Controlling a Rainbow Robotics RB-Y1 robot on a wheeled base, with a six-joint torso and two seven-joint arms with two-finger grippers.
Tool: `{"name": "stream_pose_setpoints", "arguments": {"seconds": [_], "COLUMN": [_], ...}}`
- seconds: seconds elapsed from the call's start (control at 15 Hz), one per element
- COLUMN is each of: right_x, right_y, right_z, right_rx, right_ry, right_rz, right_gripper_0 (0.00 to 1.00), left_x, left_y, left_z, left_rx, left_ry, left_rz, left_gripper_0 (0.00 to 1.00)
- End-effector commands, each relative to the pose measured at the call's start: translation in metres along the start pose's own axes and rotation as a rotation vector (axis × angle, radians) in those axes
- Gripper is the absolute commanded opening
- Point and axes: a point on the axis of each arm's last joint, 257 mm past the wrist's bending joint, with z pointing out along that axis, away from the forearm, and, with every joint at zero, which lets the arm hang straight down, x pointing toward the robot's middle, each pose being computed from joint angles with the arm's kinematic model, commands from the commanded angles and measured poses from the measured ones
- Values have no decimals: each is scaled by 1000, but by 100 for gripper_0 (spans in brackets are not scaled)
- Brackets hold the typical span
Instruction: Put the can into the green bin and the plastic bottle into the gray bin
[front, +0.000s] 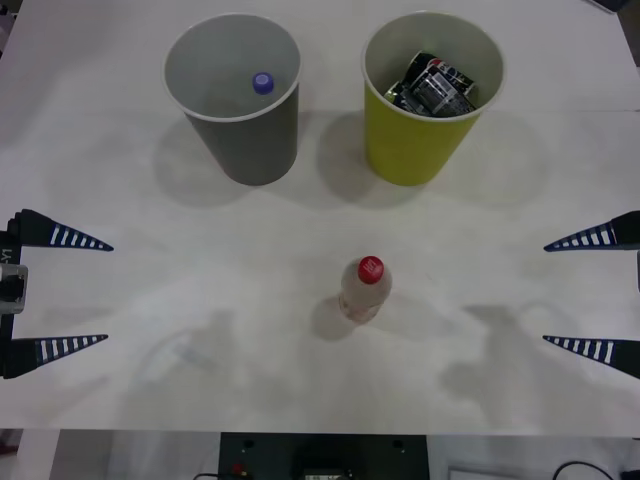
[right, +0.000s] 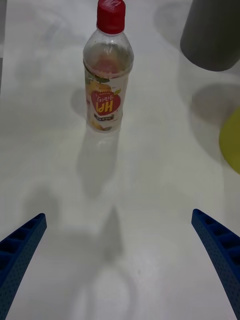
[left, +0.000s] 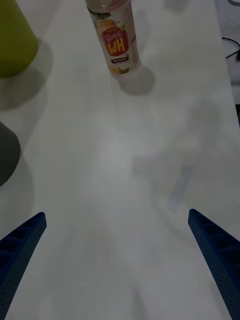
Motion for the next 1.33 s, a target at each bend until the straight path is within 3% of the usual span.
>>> {"name": "stream_pose_setpoints", "arguments": {"seconds": [0.07, 0.27, 0.73, 1.33], "right_x": [-4, -8, 0, 6], "right_y": [0, 3, 7, 1], "right_z": [5, 11, 26, 74], "right_rx": [8, 7, -56, -44], "right_ry": [-24, -49, -121, -318], "right_rz": [-10, -17, -7, -38], "right_gripper_0": [100, 100, 100, 100], "left_x": [0, 0, 0, 0], "left_y": [0, 0, 0, 0], "left_z": [0, 0, 0, 0], "left_rx": [0, 0, 0, 0], "left_ry": [0, 0, 0, 0], "left_rz": [0, 0, 0, 0], "left_gripper_0": [98, 98, 98, 98]}}
